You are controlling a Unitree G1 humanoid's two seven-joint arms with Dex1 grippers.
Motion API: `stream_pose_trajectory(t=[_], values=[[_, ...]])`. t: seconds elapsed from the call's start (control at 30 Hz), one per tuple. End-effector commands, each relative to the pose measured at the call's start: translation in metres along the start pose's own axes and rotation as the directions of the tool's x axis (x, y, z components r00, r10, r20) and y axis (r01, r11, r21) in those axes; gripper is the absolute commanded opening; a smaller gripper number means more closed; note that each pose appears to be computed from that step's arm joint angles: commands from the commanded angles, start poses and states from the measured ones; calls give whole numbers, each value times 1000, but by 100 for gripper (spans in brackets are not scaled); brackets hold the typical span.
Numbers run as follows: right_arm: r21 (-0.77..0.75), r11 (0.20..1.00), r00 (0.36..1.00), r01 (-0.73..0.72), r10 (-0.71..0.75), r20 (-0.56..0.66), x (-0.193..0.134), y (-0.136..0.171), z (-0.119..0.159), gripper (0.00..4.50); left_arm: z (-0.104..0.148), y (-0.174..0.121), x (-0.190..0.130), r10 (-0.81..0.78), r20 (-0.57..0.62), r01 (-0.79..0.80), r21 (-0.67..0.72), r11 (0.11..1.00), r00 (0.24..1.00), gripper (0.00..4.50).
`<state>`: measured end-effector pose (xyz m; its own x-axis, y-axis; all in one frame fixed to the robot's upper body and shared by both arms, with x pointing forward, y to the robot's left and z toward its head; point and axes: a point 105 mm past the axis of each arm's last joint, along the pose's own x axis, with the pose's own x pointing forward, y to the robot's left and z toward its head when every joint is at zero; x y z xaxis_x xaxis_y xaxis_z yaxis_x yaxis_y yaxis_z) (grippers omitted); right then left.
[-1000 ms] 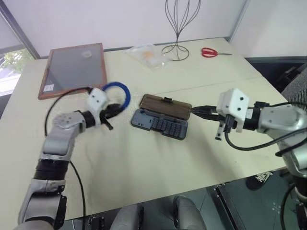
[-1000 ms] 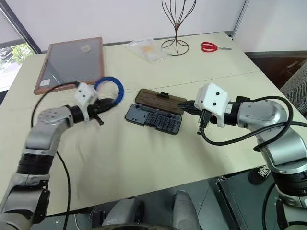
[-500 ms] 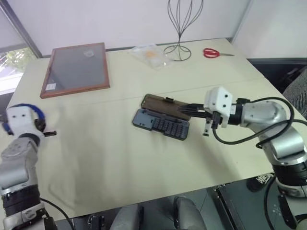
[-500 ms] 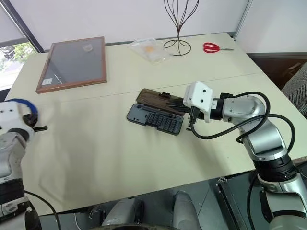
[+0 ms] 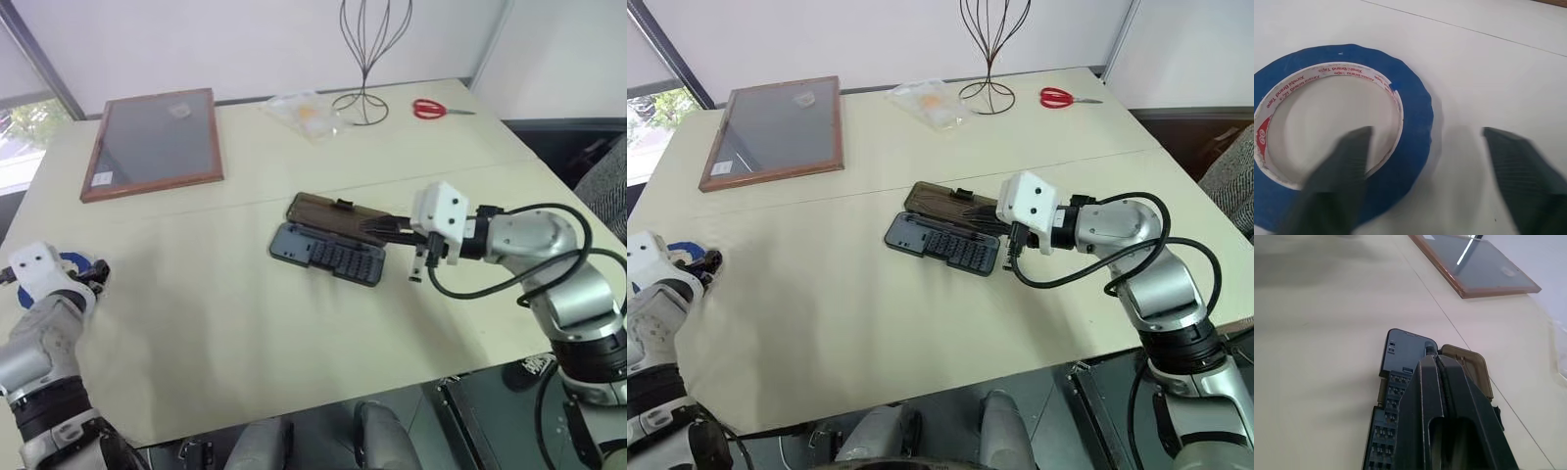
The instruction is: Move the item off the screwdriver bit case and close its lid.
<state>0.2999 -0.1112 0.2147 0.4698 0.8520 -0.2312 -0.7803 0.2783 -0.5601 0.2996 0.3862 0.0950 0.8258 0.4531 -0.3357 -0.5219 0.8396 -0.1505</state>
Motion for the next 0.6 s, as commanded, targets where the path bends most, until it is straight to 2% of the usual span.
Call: stream_pose_trajectory(t=[0.03, 0.13, 0.33, 0.47, 0.53, 0.6], values=[[-38, 999, 999, 40, -39, 17, -7, -4, 11, 0, 21, 0, -1, 11, 87, -16, 59, 998, 996, 443], [-31, 998, 998, 57, -57, 11, -8, -6, 9, 0, 39, -21, -2, -65, 156, 52, 83, 995, 986, 443], [11, 984, 984, 178, -178, 4, -9, -22, 0, 0, 79, -91, -15, -319, 268, 287, 151, 946, 909, 443], [89, 951, 955, 296, -294, -32, -7, -42, -14, 0, 83, -154, -35, -571, 218, 518, 255, 816, 792, 443], [117, 936, 943, 331, -326, -62, -4, -49, -22, 0, 74, -188, -54, -734, 148, 679, 294, 673, 663, 443], [129, 929, 937, 347, -339, -78, -2, -52, -27, 0, 67, -204, -68, -814, 97, 759, 313, 571, 572, 443]])
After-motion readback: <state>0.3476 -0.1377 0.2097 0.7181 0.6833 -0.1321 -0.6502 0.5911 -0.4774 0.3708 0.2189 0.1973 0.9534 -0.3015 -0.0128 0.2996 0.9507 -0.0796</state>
